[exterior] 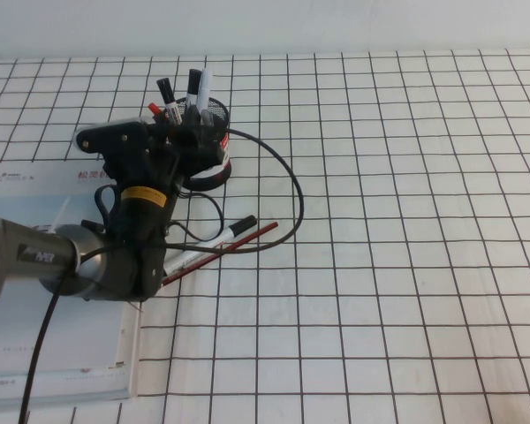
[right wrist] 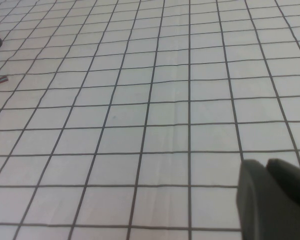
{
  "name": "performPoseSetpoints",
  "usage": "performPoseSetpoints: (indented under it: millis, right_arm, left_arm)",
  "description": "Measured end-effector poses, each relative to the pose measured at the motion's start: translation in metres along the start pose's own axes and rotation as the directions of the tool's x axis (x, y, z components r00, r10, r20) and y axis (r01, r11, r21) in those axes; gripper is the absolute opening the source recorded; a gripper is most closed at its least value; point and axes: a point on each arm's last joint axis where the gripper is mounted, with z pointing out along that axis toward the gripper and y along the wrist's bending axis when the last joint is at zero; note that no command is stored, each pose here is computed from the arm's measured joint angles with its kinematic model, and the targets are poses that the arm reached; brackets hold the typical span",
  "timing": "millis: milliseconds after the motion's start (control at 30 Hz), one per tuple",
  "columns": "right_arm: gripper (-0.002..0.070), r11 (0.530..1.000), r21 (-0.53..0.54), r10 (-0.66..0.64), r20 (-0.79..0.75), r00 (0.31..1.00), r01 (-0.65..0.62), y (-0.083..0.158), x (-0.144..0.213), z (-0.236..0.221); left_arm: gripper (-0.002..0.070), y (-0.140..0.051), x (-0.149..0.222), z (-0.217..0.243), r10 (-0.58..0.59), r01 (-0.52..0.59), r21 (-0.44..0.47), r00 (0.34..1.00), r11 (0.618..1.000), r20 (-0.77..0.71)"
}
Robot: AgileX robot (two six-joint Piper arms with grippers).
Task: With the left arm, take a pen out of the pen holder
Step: 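Take a marker out of the pen holder and lay it on the table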
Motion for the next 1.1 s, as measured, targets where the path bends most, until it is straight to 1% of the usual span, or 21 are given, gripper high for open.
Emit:
performPoseSetpoints:
  millis: [100,267,533,633,767,833,1100]
  right_arm:
    - [-0.0015,1.000,0.000,0.000,0.000,1.000,0.000,0.0000,0.0000,0.0000]
    - [-0.0015,1.000,0.000,0.000,0.000,1.000,0.000,0.0000,0.0000,0.0000]
    - [-0.0015,1.000,0.000,0.000,0.000,1.000,0.000,0.0000,0.0000,0.0000]
    - [-0.0015,1.000,0.000,0.000,0.000,1.000,0.000,0.0000,0.0000,0.0000]
    - [-0.0015,1.000,0.000,0.000,0.000,1.000,0.000,0.0000,0.0000,0.0000]
    - [-0.0015,1.000,0.000,0.000,0.000,1.000,0.000,0.0000,0.0000,0.0000]
    - [-0.0015,1.000,0.000,0.000,0.000,1.000,0.000,0.0000,0.0000,0.0000]
  left_arm:
    - [0.0349,-0.0007,-0.0010,0.0012,0.005,-0.005,0.002,1.000,1.000,0.003]
    - [0.0349,-0.0006,0.0020,0.0015,0.034,-0.034,0.001,0.999,0.999,-0.032]
    - [0.0346,-0.0005,0.0026,0.0014,0.039,-0.039,0.000,0.999,0.999,-0.039]
    - [0.0307,-0.0005,0.0026,0.0014,0.039,-0.039,0.000,0.999,0.999,-0.039]
    - [0.0218,-0.0005,0.0026,0.0014,0.039,-0.039,0.000,0.999,0.999,-0.039]
    - [0.0187,-0.0005,0.0026,0.0014,0.039,-0.039,0.000,0.999,0.999,-0.039]
    - [0.0147,-0.0005,0.0026,0.0014,0.040,-0.040,0.000,0.998,0.999,-0.039]
